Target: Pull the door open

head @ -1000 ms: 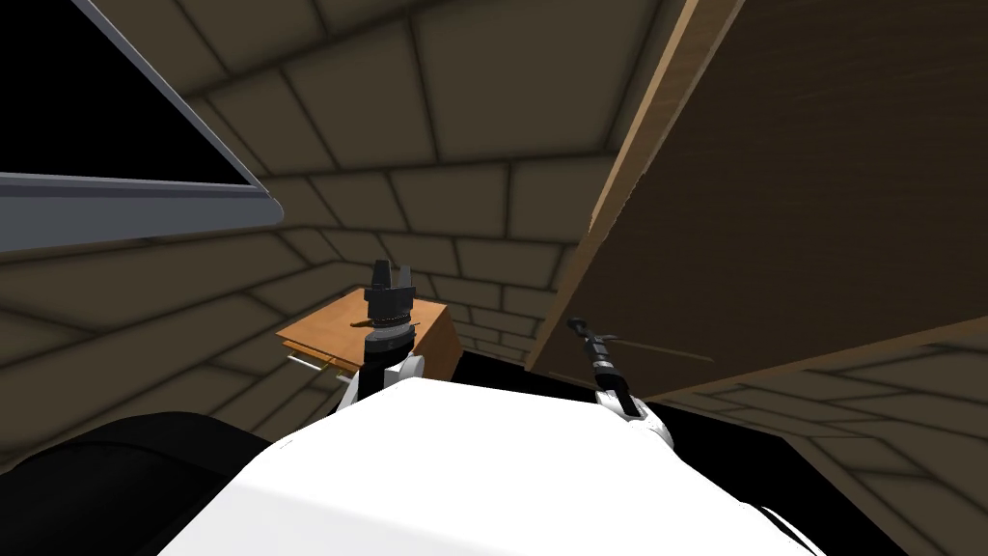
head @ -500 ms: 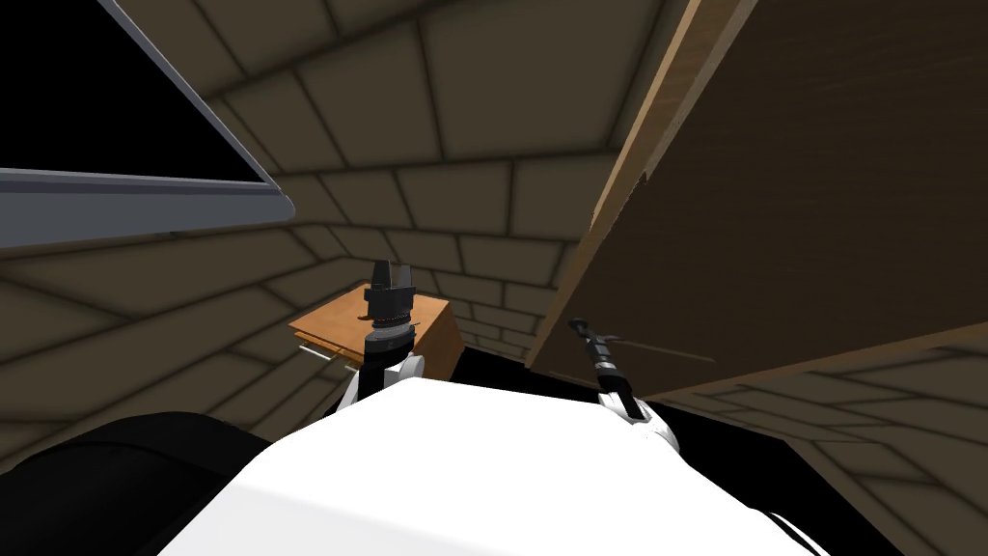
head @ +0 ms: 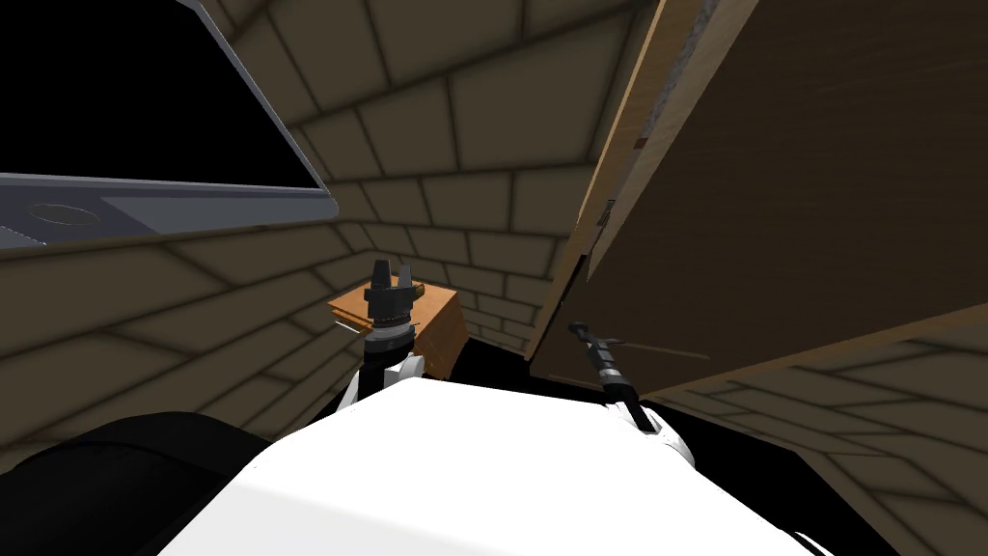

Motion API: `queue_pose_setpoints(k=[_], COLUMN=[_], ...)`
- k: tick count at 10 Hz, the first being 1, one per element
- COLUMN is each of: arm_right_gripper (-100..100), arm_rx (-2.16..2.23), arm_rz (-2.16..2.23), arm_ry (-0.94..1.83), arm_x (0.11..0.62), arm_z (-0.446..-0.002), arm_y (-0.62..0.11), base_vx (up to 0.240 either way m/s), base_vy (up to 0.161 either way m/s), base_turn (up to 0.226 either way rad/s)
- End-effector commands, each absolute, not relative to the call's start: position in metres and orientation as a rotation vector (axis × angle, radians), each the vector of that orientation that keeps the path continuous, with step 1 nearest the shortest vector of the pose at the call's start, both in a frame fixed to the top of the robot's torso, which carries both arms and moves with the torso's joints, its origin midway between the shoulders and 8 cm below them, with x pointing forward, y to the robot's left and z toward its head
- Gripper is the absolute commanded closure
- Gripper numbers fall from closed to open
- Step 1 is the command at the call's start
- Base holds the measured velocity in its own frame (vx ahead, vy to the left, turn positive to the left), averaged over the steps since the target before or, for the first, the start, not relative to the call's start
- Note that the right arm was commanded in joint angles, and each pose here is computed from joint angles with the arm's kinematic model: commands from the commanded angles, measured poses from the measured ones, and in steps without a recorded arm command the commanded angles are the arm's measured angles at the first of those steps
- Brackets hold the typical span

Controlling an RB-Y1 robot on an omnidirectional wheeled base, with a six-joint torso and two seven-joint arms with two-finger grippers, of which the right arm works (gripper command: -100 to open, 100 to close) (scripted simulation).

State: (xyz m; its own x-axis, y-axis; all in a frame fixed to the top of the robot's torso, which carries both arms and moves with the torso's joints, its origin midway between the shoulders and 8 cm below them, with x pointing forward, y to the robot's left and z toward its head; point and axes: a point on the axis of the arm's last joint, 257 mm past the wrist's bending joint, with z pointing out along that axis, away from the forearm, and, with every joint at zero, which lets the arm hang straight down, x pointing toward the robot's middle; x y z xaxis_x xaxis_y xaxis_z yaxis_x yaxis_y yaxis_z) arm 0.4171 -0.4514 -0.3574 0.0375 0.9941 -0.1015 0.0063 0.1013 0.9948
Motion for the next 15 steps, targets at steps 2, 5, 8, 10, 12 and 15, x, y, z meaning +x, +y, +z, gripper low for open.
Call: queue_pose_setpoints(k=[2, 5, 8, 10, 12, 15], arm_right_gripper=[100, 100, 100, 100, 100, 100], arm_rx=[1.135, 1.129, 1.106, 1.093, 1.097, 1.085], arm_rz=[1.131, 1.144, 1.172, 1.191, 1.196, 1.208], arm_ry=[1.253, 1.269, 1.293, 1.309, 1.316, 1.326], arm_x=[0.408, 0.395, 0.376, 0.364, 0.355, 0.339], arm_z=[-0.355, -0.358, -0.356, -0.355, -0.36, -0.358], arm_y=[-0.451, -0.452, -0.454, -0.455, -0.454, -0.46], base_vx=[-0.193, -0.145, -0.215, -0.213, -0.141, -0.245], base_vy=[-0.057, -0.042, -0.093, -0.096, -0.034, -0.096], base_turn=[0.106, 0.109, 0.151, 0.143, 0.1, 0.231])
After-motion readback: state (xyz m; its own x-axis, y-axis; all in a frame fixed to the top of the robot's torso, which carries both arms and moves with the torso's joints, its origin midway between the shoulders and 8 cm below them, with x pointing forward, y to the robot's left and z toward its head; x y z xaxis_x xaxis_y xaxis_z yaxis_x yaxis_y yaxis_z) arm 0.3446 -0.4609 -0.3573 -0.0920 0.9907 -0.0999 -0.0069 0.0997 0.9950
